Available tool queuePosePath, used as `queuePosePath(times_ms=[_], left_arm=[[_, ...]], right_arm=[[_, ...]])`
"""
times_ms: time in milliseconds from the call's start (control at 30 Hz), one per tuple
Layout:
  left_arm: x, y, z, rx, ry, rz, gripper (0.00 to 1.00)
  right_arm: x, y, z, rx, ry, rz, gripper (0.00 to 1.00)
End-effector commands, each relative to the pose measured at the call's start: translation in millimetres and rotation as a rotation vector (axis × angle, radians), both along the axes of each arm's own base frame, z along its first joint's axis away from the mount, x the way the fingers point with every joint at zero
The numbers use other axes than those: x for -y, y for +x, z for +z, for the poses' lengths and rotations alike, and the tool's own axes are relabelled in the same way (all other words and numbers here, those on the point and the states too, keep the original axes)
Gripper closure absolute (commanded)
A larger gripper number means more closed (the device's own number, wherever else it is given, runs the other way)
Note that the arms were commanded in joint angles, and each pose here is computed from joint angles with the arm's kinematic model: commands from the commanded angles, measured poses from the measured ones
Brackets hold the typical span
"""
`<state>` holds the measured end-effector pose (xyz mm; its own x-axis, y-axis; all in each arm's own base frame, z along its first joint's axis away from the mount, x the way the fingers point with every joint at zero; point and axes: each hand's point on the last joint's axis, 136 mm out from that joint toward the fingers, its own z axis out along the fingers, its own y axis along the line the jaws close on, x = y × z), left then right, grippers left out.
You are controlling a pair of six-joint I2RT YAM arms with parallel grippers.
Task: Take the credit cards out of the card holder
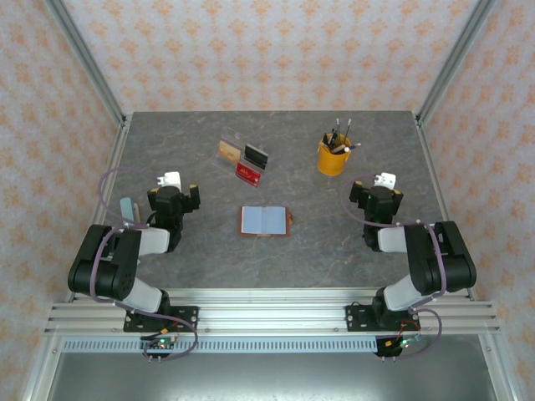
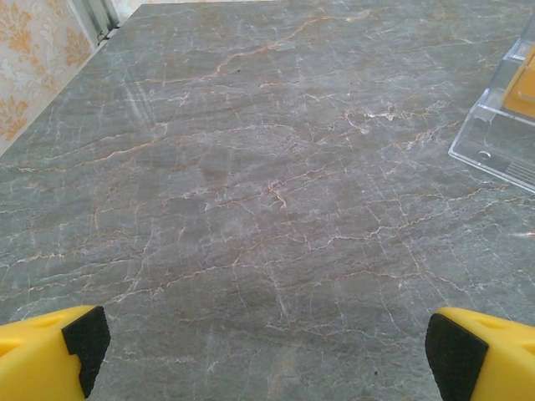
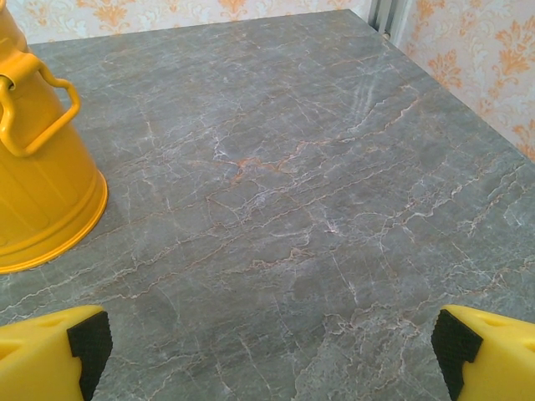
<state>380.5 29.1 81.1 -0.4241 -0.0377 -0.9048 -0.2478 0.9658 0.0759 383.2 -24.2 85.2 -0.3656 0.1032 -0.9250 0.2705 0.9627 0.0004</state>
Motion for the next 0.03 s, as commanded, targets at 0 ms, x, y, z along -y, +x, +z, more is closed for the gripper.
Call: queuePosePath(times_ms=[0], left_arm=[[-1.4, 10.0, 15.1, 0.050, 0.001, 0.004, 0.00]], right_arm=[[1.9, 4.5, 7.0, 0.030, 0.016, -0.009, 0.00]])
